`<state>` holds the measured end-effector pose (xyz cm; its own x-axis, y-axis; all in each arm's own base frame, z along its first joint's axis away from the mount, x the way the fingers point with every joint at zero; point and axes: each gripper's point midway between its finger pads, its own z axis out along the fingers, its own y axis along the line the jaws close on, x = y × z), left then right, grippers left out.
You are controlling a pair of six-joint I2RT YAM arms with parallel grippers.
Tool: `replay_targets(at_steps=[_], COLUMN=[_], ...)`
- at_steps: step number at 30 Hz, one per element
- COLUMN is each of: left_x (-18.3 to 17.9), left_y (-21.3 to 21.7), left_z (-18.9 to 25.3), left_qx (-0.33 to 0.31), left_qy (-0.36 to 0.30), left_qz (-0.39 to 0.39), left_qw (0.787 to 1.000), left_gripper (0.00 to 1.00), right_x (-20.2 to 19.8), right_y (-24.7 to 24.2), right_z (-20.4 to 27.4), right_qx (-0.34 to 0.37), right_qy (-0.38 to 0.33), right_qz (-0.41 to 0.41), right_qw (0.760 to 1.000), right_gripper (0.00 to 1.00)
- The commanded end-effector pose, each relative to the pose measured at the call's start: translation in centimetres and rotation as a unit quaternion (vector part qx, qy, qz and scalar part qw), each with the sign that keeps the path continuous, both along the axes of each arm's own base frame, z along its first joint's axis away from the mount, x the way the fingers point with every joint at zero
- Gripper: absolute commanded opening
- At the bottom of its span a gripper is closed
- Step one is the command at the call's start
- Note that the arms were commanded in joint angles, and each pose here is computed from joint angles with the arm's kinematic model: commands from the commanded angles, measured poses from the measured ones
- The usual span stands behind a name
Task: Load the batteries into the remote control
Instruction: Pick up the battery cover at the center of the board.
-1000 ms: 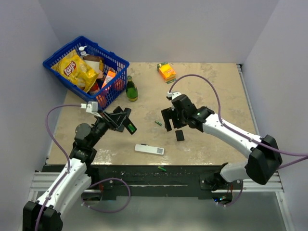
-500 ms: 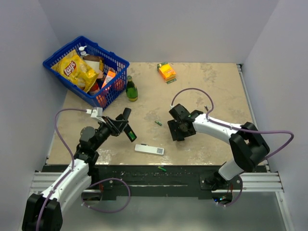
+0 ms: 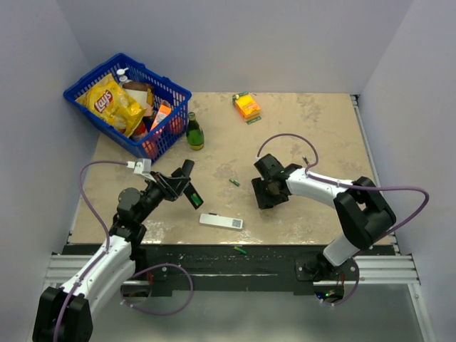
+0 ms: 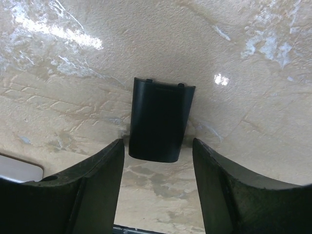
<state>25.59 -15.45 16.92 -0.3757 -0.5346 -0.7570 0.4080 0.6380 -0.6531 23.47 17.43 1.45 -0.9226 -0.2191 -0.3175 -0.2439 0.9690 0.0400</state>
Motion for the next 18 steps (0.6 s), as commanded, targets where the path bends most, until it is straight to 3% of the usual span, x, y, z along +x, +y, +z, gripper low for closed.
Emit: replay_targets(at_steps=[1,12,18], left_x=[-0.2,0.0,0.2], left_y=[-0.4,-0.6,-0.8], left_z=[1.8,1.4,1.3], left_qx=[-0.021,-0.064,-0.103], left_qy=[-0.030,-0.001,0.013], left_qz=[-0.010,-0.005,-0.006], left_qw=[0.999,0.998,0.995], left_gripper=[0.00,0.00,0.00], right_x=[0.4,0.7,1.1], right_y=[0.4,-0.3,1.5], right_z=[-0.8,1.4,5.2], right_qx=[0.007,0.000,0.055], right_qy=[0.001,-0.025,-0.069], right_qz=[0.000,0.008,0.055], right_qw=[1.000,1.000,0.995], right_gripper=[0.59,0.36,0.26])
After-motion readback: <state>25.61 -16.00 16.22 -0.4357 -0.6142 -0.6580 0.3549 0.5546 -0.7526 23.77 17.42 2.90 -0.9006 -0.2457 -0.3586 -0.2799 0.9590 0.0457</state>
